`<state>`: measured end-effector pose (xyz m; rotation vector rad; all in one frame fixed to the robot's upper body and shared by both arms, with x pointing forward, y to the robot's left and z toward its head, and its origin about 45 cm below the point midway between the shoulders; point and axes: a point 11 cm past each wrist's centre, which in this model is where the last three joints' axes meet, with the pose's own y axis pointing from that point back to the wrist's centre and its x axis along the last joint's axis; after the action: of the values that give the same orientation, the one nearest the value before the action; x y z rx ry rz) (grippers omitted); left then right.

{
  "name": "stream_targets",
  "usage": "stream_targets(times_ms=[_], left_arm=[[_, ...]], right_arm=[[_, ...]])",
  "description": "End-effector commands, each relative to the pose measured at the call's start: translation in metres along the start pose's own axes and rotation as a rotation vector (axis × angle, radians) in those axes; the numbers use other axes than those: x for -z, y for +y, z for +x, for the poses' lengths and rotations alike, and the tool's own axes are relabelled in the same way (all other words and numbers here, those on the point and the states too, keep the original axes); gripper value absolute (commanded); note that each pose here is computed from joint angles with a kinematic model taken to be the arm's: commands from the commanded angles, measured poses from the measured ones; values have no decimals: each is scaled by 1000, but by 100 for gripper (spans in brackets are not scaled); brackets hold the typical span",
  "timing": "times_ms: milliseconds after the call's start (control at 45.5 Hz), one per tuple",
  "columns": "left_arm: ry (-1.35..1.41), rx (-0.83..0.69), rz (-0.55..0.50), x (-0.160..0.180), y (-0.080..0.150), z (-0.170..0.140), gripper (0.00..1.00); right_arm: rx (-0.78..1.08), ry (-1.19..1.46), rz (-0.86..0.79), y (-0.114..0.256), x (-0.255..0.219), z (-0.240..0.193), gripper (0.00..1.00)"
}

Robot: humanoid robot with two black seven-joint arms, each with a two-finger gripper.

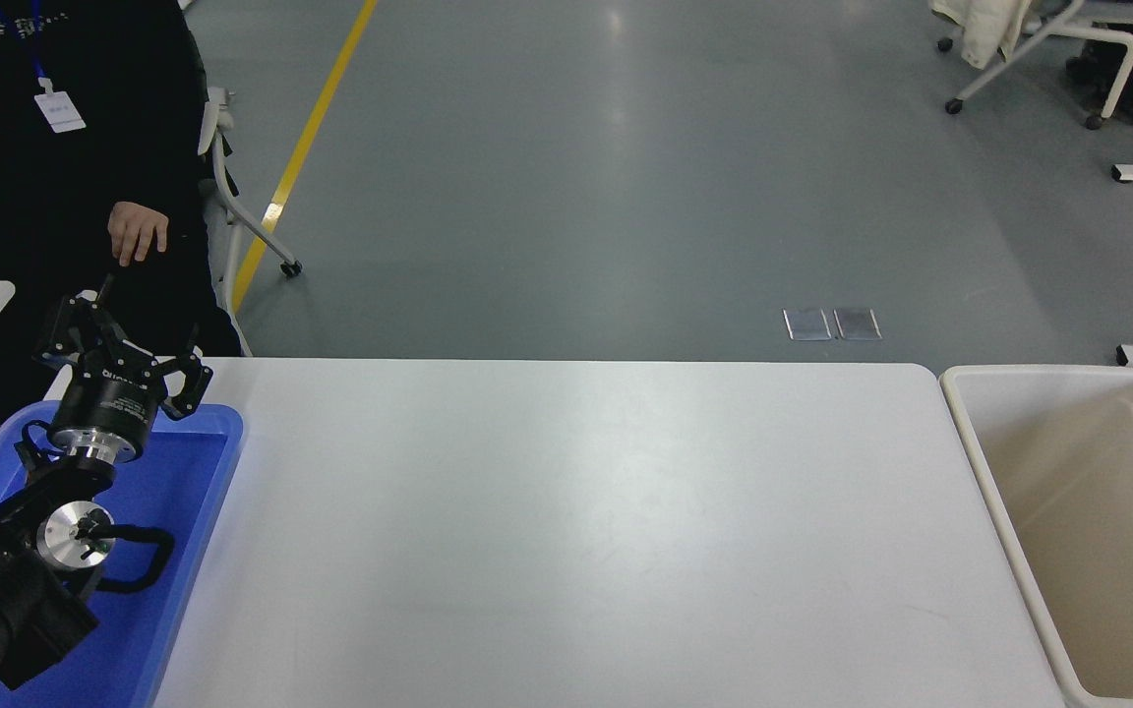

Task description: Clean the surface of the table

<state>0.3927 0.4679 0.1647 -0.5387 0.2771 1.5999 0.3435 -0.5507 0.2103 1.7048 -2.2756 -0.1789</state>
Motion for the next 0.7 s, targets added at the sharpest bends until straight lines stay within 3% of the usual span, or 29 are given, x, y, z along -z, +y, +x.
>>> stream_targets(times_ms=[0, 286, 681], left_arm=[[1, 1, -1, 0, -1, -1, 100], [-1, 1, 0, 0, 0, 0, 100], [-1, 1, 0, 0, 0, 0, 100]], right_arm=[[149, -98, 77, 9, 13, -55, 100], [355, -292, 178, 12, 1, -153, 100], [406, -304, 195, -5, -20, -219, 100]])
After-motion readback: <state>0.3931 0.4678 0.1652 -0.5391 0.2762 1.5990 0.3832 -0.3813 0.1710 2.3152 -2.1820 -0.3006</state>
